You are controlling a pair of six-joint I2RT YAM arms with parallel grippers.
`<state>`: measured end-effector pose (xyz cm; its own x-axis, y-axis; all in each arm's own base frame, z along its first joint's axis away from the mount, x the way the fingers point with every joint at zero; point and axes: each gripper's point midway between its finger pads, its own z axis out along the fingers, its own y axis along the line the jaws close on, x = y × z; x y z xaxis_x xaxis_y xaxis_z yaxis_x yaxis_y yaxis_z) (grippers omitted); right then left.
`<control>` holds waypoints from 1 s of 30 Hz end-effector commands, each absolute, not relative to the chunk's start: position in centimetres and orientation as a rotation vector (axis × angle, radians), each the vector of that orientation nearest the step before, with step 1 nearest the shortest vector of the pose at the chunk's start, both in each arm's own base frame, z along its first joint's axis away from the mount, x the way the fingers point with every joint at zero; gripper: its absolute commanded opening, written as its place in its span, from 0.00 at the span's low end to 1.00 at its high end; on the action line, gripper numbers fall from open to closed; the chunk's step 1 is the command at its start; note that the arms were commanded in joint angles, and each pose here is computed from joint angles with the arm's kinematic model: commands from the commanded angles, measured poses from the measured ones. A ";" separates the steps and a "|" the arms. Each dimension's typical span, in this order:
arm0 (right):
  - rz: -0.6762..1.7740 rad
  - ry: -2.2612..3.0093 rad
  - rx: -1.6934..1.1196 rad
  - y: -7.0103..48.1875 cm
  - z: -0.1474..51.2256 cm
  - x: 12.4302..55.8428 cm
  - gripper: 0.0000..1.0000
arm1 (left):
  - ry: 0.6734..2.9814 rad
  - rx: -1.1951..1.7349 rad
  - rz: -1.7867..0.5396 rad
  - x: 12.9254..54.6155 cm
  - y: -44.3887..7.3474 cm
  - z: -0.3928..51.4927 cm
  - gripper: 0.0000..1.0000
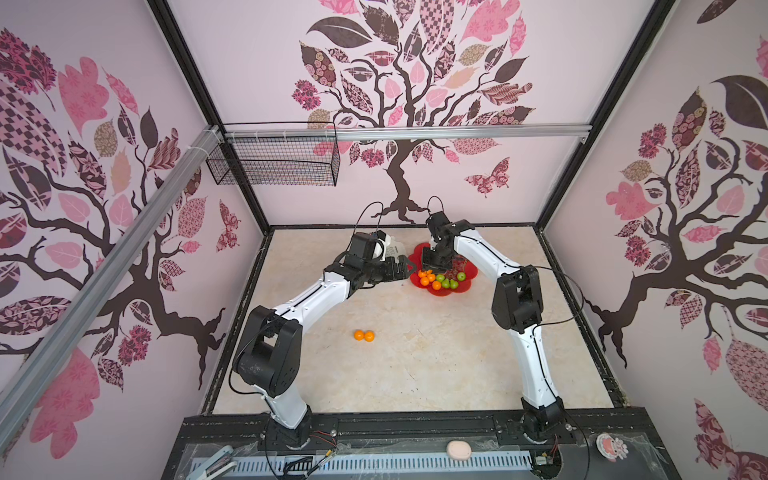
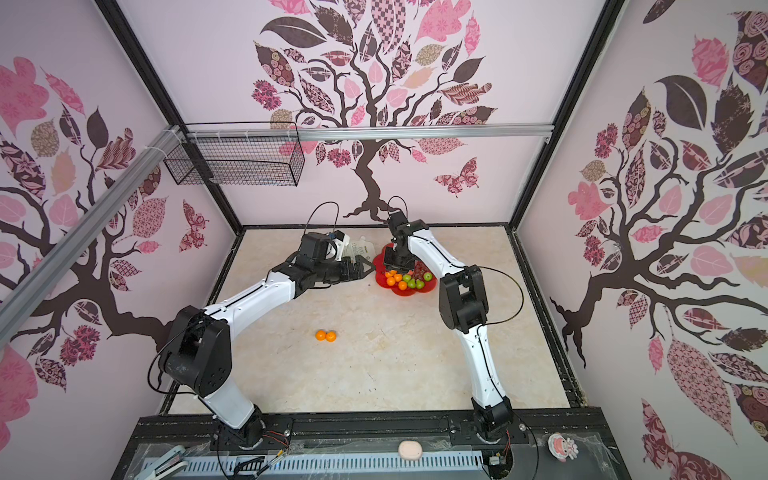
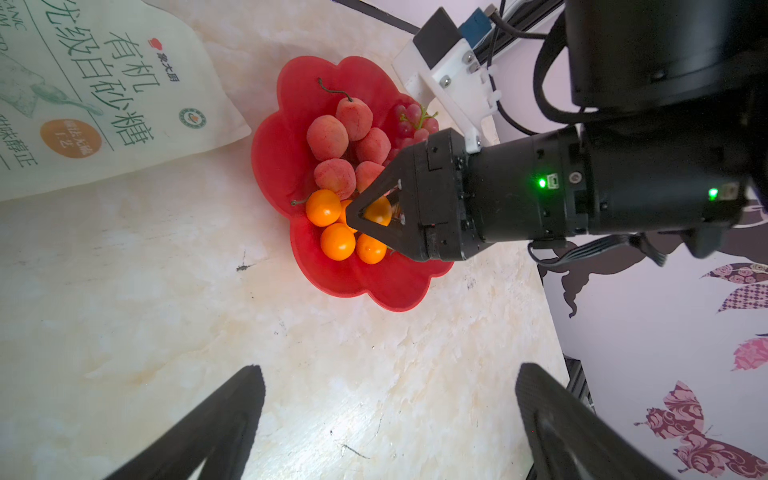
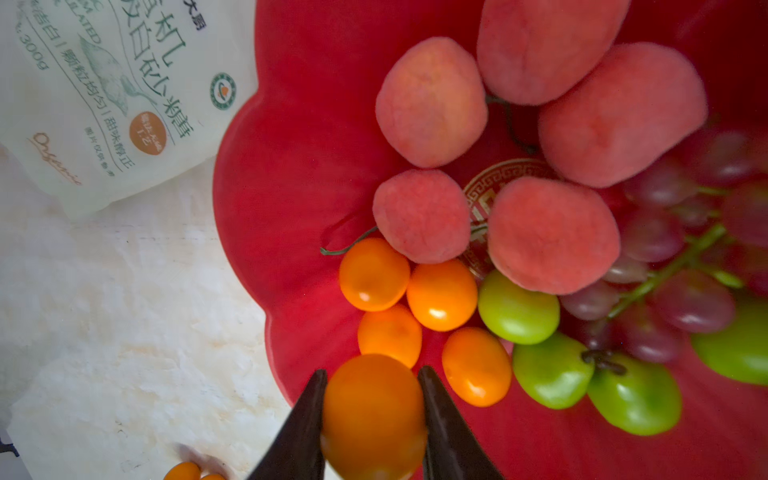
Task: Place and organize the fake fruits in the fruit bowl
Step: 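Lift the kumquat and carry it over the red bowl with the right gripper, then lower the kumquat into the bowl and open the right gripper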
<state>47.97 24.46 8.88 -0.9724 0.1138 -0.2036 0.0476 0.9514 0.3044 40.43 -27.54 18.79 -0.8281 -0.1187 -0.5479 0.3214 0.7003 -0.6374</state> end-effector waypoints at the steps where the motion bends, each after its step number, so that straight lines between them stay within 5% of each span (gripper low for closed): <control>1: 0.483 2.904 0.134 25.1 8.0 48.5 0.36 | 2.331 0.180 -1.025 41.1 -27.3 19.1 0.98; 30: 0.564 2.997 0.090 26.7 5.0 47.4 0.41 | 2.350 0.185 -1.049 40.8 -27.4 18.3 0.98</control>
<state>47.72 26.54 5.89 -0.9908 0.0861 -0.1041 0.0408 0.9253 0.3770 40.51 -27.20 18.12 -0.8419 -0.1053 -0.5293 0.3221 0.6888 -0.6495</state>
